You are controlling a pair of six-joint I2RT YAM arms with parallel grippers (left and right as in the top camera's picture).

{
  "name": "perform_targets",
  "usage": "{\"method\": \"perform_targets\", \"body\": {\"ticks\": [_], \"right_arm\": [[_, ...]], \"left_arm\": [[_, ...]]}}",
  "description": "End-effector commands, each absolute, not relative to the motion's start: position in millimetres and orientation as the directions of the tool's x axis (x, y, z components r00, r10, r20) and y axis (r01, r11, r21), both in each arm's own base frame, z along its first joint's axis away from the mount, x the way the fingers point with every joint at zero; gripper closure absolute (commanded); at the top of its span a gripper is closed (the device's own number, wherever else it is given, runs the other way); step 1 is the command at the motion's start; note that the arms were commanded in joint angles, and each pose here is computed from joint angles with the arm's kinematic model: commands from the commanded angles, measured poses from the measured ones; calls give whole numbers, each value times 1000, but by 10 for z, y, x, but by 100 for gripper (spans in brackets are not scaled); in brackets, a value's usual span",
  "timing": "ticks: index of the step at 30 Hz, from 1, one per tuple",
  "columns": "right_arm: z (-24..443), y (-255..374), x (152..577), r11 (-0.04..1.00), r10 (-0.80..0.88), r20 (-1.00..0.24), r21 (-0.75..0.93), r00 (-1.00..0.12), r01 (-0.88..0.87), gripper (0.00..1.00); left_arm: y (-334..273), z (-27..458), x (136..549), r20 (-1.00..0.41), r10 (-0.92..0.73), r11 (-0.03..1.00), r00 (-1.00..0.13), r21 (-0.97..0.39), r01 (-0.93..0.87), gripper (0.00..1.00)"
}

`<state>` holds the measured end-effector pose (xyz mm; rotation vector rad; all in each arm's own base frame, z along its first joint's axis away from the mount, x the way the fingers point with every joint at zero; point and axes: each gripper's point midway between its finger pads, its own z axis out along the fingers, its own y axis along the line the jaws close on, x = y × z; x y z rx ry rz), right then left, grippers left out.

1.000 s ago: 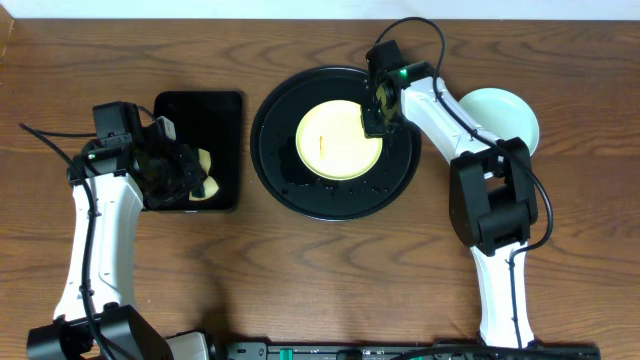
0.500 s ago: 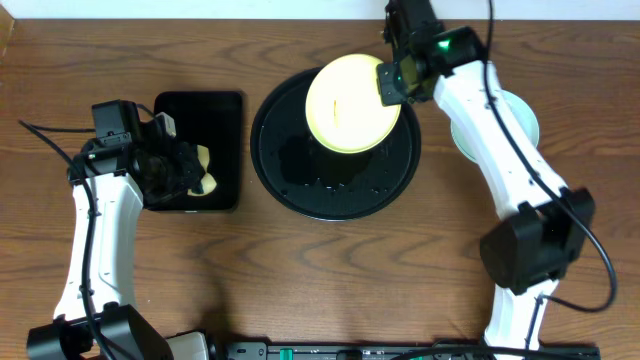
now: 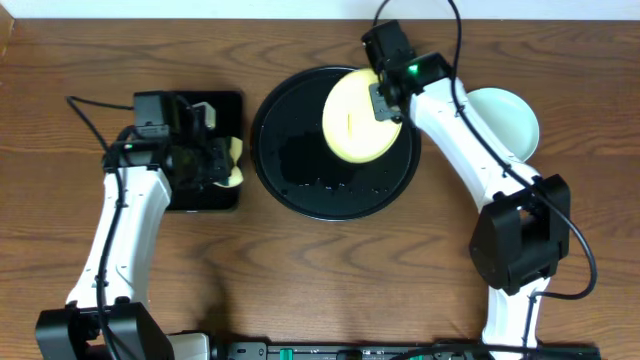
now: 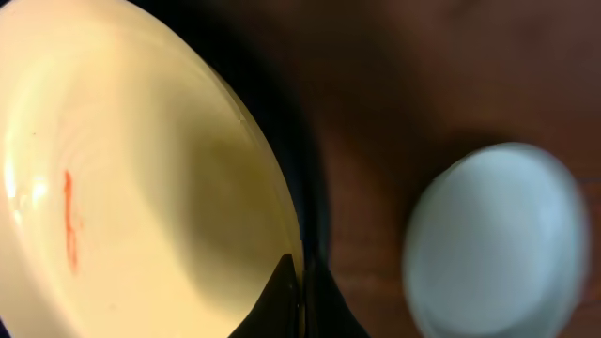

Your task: Clean dirty plates on tray and stack at the side

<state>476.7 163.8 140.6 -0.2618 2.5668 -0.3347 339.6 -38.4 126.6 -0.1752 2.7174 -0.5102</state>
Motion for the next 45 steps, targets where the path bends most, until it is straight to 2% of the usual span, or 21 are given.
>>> {"method": "perform_targets", "body": {"ticks": [1,5,9,17,20,22,26,30,35,39,45], "right_arm": [[1890,1750,4765,861,-398,-544,-499,-739,-96,99],[2247,1926,4649,762,-477,-583,-647,-658,21,99],[2477,2150,4500,706,-523,-613,-701,-592,103,99],[2550,2276,4465,718,-518,-650,-684,-557,131,99],[2375,2266,4519,761,-503,-631,-647,-591,44,99],[2200,2247,4539,802,-482,-607,-597,-632,-38,99],[1899,1986,4599,894,-342,-581,-442,-738,-66,99],[1578,1755,4570,968,-220,-471,-215,-854,-131,99],[1410,1473,4522,992,-118,-358,6,-926,-129,99],[1309,1496,4424,955,-145,-294,209,-945,-211,99],[958,1365,4366,956,-114,-254,235,-960,-176,99]], "left_arm": [[-386,1360,3471,-365,-160,934,-917,-358,-20,92],[-377,1357,3466,-361,-164,933,-918,-359,-26,92],[-378,1345,3452,-354,-166,933,-920,-360,-30,92],[-379,1325,3431,-346,-166,932,-923,-360,-33,92],[-381,1300,3413,-339,-166,932,-926,-360,-36,92],[-381,1294,3411,-337,-166,932,-927,-360,-36,92],[-380,1303,3433,-347,-166,932,-923,-360,-33,92],[-382,1313,3455,-352,-176,931,-919,-364,-39,92],[-489,1352,3461,-348,-181,910,-920,-414,-22,92],[-625,1390,3468,-356,-155,899,-921,-438,18,92],[-794,1557,3567,-400,-112,896,-910,-436,81,92]]}}
